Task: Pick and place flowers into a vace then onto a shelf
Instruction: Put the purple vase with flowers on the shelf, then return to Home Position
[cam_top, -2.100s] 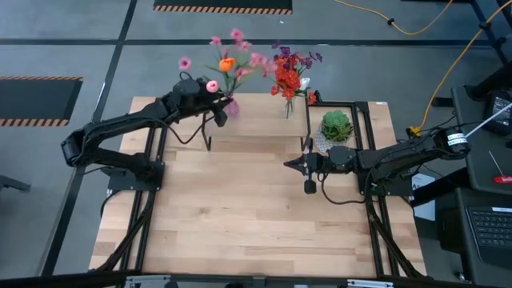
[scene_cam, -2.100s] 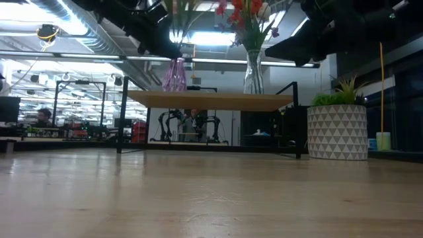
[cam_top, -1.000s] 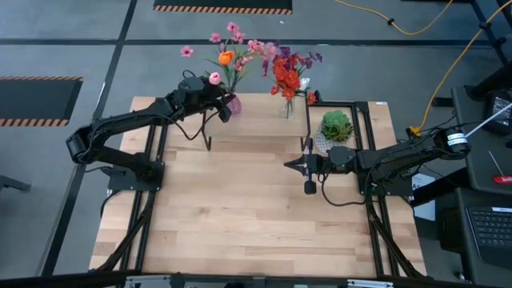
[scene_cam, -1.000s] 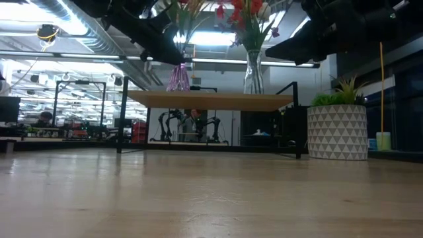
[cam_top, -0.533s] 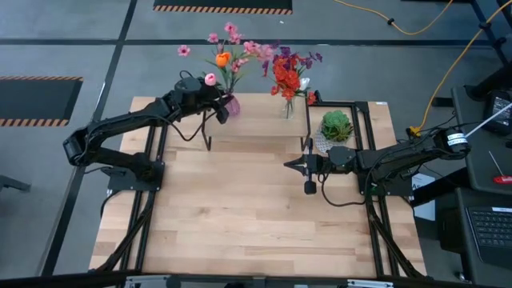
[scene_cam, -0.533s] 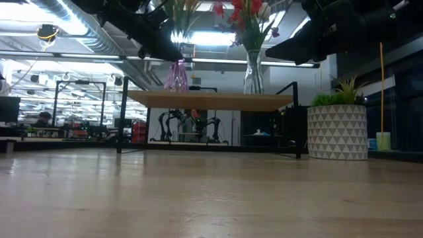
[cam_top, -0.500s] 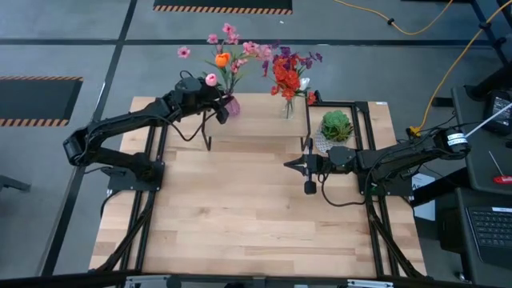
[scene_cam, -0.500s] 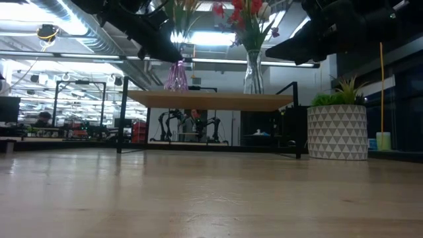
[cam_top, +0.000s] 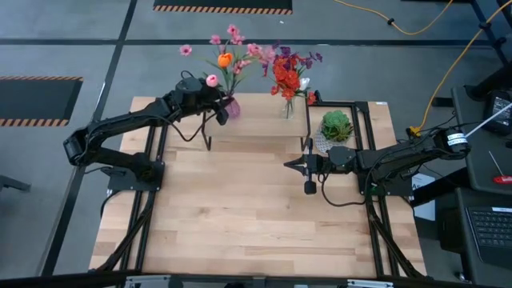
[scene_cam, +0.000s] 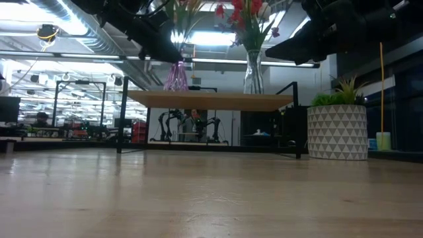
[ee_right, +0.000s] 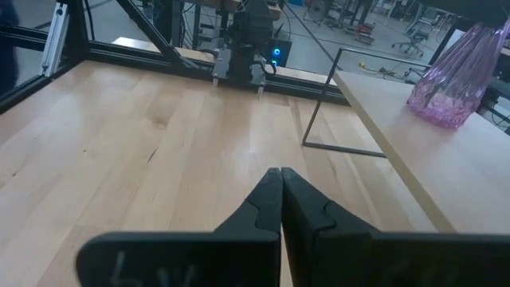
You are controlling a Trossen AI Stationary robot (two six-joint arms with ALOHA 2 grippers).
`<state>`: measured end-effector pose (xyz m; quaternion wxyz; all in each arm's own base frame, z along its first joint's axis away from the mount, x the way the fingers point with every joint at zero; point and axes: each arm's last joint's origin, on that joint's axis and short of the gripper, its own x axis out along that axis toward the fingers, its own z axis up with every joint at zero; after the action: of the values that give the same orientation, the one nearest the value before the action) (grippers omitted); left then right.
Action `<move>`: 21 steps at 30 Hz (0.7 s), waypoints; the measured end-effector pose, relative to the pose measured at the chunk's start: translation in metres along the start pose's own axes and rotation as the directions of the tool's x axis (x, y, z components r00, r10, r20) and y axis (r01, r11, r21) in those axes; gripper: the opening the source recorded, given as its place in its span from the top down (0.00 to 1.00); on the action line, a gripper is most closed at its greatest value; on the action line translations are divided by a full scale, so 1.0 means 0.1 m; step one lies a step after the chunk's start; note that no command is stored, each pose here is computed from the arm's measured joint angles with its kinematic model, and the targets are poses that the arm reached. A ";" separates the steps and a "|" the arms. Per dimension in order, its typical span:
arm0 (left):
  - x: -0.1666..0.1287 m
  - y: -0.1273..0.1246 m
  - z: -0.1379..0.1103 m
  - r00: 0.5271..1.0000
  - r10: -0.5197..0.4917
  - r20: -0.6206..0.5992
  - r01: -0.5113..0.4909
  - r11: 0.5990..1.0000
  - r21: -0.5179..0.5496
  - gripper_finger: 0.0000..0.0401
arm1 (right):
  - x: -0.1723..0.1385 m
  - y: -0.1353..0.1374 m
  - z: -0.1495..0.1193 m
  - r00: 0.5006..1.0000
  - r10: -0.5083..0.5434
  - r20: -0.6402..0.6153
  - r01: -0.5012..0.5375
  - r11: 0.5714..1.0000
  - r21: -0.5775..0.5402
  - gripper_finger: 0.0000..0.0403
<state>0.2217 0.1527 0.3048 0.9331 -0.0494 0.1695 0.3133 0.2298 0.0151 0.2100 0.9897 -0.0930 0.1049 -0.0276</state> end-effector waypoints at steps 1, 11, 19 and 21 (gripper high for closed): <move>0.00 0.00 0.00 1.000 -0.008 0.000 0.008 1.000 0.005 0.72 | 0.00 0.00 0.00 1.000 0.000 0.000 0.000 1.000 0.000 0.99; 0.00 -0.01 -0.01 1.000 -0.025 -0.011 0.025 1.000 0.010 0.62 | 0.00 0.00 0.00 1.000 0.000 0.000 0.000 1.000 0.000 0.99; 0.00 -0.01 -0.01 1.000 -0.025 -0.013 0.026 1.000 0.018 0.53 | 0.00 0.00 0.00 1.000 0.000 0.000 0.000 1.000 0.000 0.99; -0.01 -0.01 -0.01 1.000 -0.025 -0.012 0.025 0.999 0.023 0.51 | 0.00 0.00 0.00 1.000 0.000 0.000 0.000 1.000 0.000 0.99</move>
<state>0.2215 0.1515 0.3044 0.9365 -0.0425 0.1779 0.2993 0.2298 0.0152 0.2100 0.9898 -0.0929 0.1049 -0.0275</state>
